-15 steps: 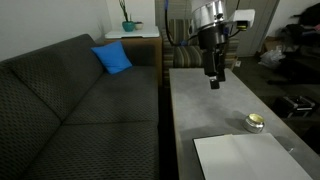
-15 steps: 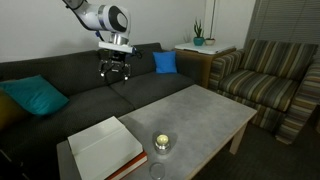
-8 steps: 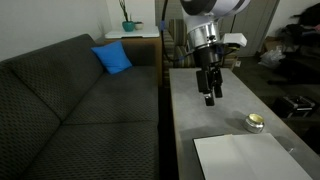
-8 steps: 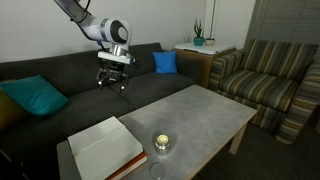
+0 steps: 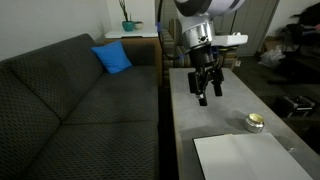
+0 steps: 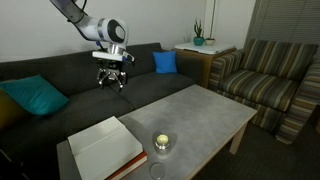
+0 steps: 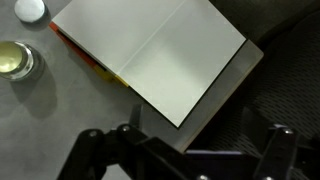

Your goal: Close the book

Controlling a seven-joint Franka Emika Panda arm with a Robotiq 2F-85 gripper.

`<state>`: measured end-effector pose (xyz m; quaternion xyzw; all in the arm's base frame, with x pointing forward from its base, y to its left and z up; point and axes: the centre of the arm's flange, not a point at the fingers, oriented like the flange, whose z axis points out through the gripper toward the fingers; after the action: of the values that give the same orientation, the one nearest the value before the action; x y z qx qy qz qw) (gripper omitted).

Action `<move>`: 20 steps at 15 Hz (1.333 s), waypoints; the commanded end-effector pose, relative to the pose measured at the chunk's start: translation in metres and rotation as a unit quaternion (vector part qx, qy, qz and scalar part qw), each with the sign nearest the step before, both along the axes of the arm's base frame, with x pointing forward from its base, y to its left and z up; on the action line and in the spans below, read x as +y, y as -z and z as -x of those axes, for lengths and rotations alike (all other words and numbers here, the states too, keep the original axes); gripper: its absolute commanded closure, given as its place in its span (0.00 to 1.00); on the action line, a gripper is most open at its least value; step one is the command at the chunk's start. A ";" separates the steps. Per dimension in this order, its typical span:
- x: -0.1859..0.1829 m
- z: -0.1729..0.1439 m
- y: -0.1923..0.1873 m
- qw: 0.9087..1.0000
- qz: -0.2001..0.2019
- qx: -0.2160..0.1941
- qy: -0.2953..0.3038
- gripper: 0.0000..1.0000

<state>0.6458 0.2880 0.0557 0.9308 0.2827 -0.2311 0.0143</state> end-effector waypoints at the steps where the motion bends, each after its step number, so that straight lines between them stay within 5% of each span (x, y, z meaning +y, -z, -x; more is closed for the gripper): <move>1: 0.020 0.001 0.015 0.995 0.048 -0.048 0.074 0.00; 9: 0.033 0.031 0.074 0.976 0.127 -0.076 0.162 0.00; 12: 0.023 0.034 0.091 0.978 0.098 -0.077 0.164 0.00; 20: 0.029 0.031 0.102 0.978 0.099 -0.076 0.169 0.00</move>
<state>0.6090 0.3159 -0.0387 0.9726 0.0972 -0.1878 0.0970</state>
